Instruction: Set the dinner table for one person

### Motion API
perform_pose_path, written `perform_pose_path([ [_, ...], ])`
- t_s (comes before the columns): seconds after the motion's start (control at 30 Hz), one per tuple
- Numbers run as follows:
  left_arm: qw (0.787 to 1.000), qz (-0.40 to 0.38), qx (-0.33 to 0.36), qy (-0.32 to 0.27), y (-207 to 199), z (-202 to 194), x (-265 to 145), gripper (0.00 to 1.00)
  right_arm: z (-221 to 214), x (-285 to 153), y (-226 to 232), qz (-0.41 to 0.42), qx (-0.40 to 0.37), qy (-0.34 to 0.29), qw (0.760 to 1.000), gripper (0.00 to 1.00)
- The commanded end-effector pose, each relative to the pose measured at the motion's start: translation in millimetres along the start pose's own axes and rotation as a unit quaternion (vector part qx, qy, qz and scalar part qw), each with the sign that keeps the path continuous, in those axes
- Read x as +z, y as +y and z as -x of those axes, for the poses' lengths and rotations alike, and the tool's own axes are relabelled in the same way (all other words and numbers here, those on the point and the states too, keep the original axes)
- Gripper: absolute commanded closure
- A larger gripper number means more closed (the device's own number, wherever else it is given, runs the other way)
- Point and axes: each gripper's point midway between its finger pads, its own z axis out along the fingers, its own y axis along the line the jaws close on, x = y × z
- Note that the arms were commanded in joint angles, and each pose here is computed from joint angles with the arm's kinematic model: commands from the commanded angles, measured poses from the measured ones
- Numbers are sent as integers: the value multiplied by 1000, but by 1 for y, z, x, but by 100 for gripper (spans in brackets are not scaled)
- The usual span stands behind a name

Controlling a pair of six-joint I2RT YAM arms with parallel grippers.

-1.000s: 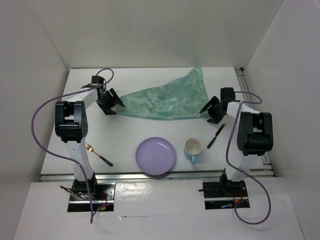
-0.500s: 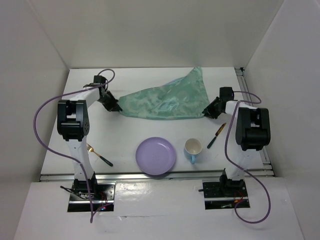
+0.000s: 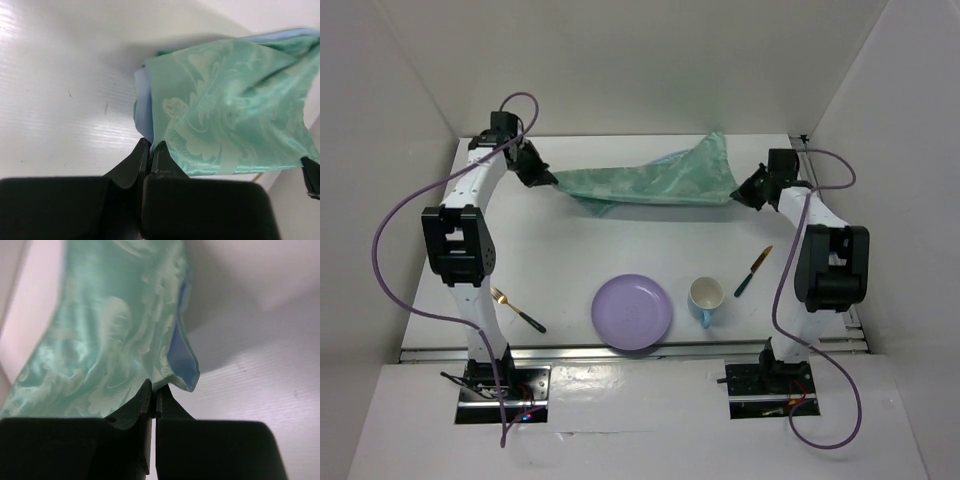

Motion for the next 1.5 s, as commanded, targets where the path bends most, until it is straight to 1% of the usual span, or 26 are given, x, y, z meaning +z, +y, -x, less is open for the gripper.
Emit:
perform_pose_path([
  [0.0,994,-54,53,-75,-44,32,-93,100,63,-88,75,87,-57,-111,988,100],
  [0.03,993,-64,53,-83,-48,35,-106,100,68,-101,83,99,-64,-125,985,100],
  [0.07,989,-87,69,-102,-63,36,-131,100,72,-113,91,110,-74,-133,982,100],
  [0.1,987,-97,70,-108,-65,38,-143,100,81,-137,107,126,-79,-151,977,100],
  [0.17,979,-134,82,-130,-82,39,-179,100,87,-160,121,142,-97,-162,972,100],
  [0.2,976,-143,84,-138,-85,41,-195,100,91,-185,134,157,-102,-173,967,100],
  [0.27,972,-158,89,-151,-91,40,-219,100,94,-211,143,170,-111,-189,961,100],
  [0.3,968,-160,87,-171,-88,43,-239,100,94,-236,149,181,-120,-205,955,100],
  [0.37,964,-173,83,-182,-88,40,-262,100,93,-260,152,186,-125,-222,949,100],
  [0.4,964,-181,81,-177,-86,35,-269,100,91,-269,152,189,-131,-228,946,100],
  [0.43,959,-188,84,-195,-85,33,-290,100,89,-290,152,192,-131,-242,942,100],
  [0.53,951,-199,87,-221,-82,24,-323,100,82,-321,150,195,-140,-256,936,100],
  [0.67,946,-202,98,-233,-79,18,-342,100,77,-350,150,198,-151,-273,929,100],
  [0.77,948,-190,92,-237,-73,22,-334,100,80,-350,148,190,-151,-281,929,100],
  [0.87,952,-200,91,-213,-73,31,-312,100,90,-331,154,190,-152,-273,931,100],
  [0.9,956,-197,89,-200,-70,38,-297,100,91,-320,153,182,-155,-266,934,100],
  [1.0,956,-195,103,-193,-68,57,-275,100,109,-291,165,185,-157,-262,934,100],
  [1.03,959,-192,105,-181,-71,69,-258,100,119,-278,174,194,-160,-263,932,100],
  [1.07,962,-190,102,-168,-73,71,-249,100,124,-272,179,197,-161,-261,931,100],
  [1.13,961,-195,111,-164,-79,90,-230,100,138,-252,191,205,-165,-257,930,100],
  [1.23,954,-210,106,-183,-88,112,-225,100,154,-228,204,216,-163,-260,927,100],
  [1.27,955,-209,105,-182,-86,120,-212,100,158,-224,206,219,-159,-262,926,100],
  [1.3,953,-214,103,-187,-89,125,-211,100,160,-220,210,225,-161,-262,925,100],
  [1.33,947,-227,110,-200,-97,131,-220,100,163,-219,213,229,-157,-264,924,100],
  [1.4,943,-239,112,-203,-103,136,-221,100,170,-217,220,238,-153,-272,920,100],
  [1.47,936,-255,112,-214,-107,140,-231,100,171,-223,223,246,-155,-281,915,100],
])
